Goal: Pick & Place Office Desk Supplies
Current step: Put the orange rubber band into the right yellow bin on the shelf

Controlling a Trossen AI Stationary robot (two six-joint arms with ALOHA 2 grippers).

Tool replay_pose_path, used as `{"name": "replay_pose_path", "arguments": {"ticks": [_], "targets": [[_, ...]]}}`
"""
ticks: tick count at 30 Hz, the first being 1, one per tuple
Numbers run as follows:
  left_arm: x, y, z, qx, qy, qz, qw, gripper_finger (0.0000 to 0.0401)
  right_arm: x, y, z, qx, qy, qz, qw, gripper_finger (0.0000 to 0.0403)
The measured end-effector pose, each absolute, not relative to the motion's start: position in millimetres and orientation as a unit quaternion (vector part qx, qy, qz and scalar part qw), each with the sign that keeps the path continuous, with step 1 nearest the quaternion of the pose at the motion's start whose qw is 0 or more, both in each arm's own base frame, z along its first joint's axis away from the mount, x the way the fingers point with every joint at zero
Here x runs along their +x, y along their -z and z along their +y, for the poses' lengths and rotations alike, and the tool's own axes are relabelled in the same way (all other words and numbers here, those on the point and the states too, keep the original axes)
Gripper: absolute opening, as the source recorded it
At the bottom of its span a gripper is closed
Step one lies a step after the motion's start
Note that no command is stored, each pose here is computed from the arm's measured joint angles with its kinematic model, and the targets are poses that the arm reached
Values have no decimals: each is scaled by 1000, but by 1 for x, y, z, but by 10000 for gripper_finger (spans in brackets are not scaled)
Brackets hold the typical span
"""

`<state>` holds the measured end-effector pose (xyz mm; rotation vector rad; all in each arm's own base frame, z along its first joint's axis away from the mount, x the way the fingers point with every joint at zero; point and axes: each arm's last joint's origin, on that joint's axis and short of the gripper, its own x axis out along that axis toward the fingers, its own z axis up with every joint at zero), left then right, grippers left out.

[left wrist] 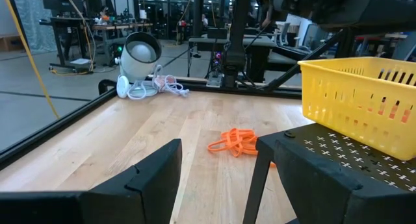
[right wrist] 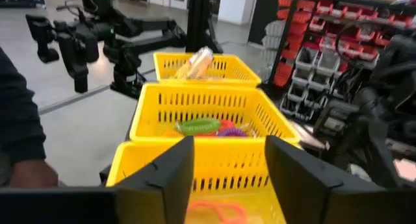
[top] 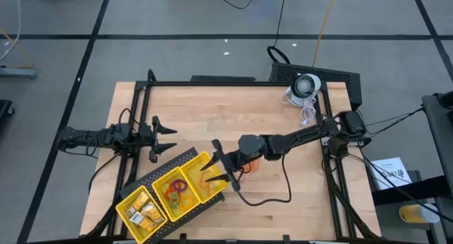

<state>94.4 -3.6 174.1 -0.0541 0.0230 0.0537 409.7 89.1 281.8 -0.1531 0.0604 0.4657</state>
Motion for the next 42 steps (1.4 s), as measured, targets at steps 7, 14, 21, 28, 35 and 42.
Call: {"name": "replay_pose_path", "arguments": {"ticks": [7, 14, 21, 28, 35, 42], "targets": [[94, -174, -4, -27, -27, 11, 999, 255, 407, -283, 89, -77, -231, 41, 969, 212], [94, -174, -4, -27, -27, 11, 999, 255, 374, -312, 79, -90, -177, 122, 972, 203], [94, -174, -4, -27, -27, 11, 999, 255, 332, -303, 63, -74, -41, 296, 952, 197], [94, -174, -4, -27, -27, 11, 999, 255, 297, -243, 53, -28, 26, 372, 927, 193], [94, -174, -4, -27, -27, 10, 999, 255, 270, -177, 48, -20, 27, 371, 928, 191], [94, -180, -4, -30, -26, -19, 999, 255, 251, -147, 48, -2, 5, 394, 919, 180]]}}
